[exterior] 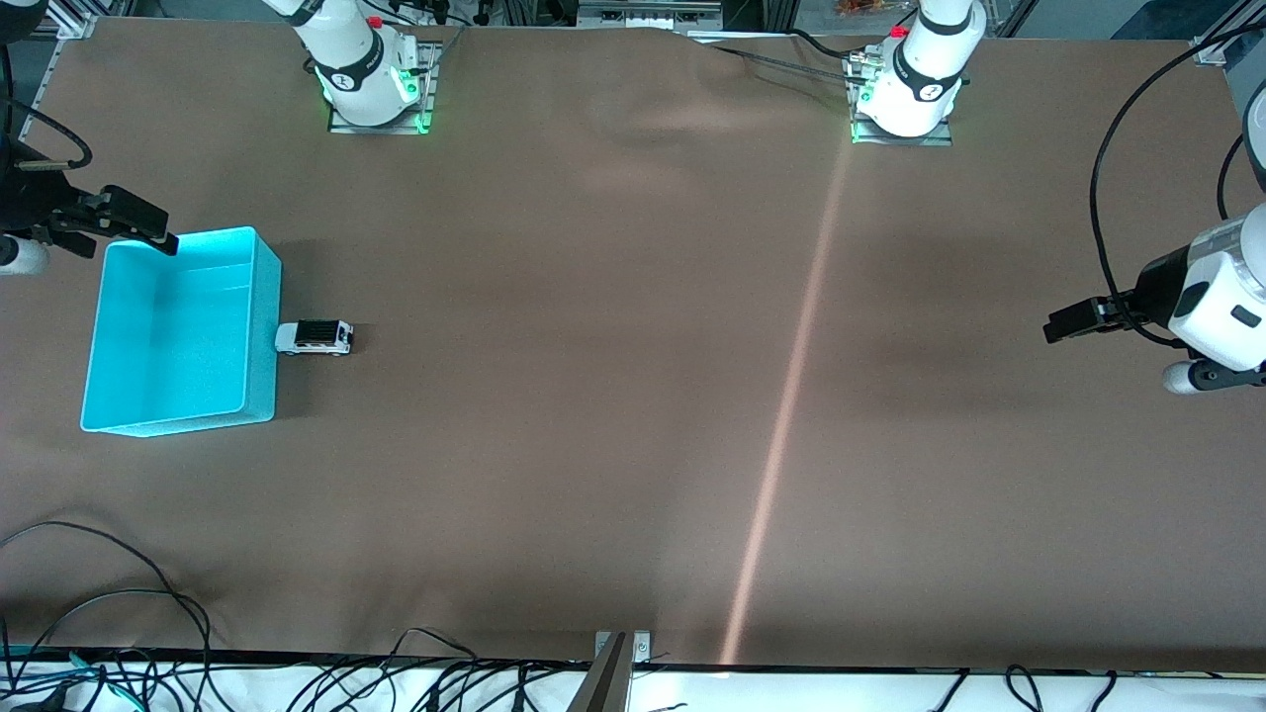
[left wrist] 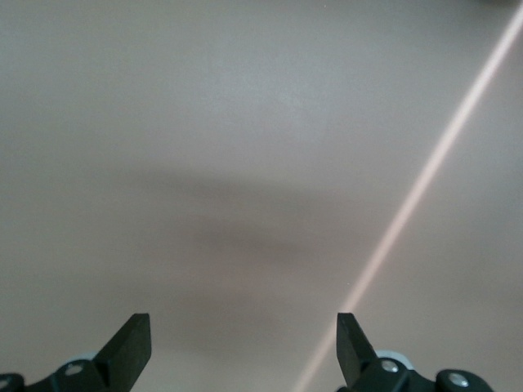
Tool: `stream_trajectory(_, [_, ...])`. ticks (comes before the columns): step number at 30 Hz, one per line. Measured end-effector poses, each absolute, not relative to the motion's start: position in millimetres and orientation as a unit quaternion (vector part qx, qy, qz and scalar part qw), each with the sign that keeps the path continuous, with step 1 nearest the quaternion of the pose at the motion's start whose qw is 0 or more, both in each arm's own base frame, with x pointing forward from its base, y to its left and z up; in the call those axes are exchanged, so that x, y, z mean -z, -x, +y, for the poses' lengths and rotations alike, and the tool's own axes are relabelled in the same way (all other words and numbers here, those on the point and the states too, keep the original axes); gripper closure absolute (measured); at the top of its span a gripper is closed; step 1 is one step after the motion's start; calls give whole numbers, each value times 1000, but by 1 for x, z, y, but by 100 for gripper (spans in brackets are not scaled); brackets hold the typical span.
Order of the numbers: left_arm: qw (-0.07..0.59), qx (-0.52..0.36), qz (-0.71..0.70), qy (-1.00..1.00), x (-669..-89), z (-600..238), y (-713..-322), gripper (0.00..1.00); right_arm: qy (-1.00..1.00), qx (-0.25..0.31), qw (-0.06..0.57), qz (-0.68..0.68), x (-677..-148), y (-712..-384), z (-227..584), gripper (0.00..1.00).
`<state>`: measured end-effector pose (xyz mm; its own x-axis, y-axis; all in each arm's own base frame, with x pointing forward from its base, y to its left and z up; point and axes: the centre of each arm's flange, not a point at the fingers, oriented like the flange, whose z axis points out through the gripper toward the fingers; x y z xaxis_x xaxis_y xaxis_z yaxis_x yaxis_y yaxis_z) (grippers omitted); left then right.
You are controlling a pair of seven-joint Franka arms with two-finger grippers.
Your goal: Wind and store white jeep toy
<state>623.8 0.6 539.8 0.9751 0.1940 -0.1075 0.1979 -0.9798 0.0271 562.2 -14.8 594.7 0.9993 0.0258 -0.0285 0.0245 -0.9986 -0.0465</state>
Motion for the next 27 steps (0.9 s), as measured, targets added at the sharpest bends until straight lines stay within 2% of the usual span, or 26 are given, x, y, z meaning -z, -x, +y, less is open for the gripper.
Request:
stream_trajectory(14, [15, 23, 105, -994, -542, 3, -601, 0, 999, -24, 23, -3, -585, -566, -25, 0])
stream_trajectory(21, [15, 19, 105, -994, -543, 4, -600, 0, 998, -63, 24, 14, -581, -557, -33, 0])
stream_trajectory(27, [15, 18, 106, -994, -543, 4, -600, 0, 997, -71, 25, 15, -580, -555, -31, 0])
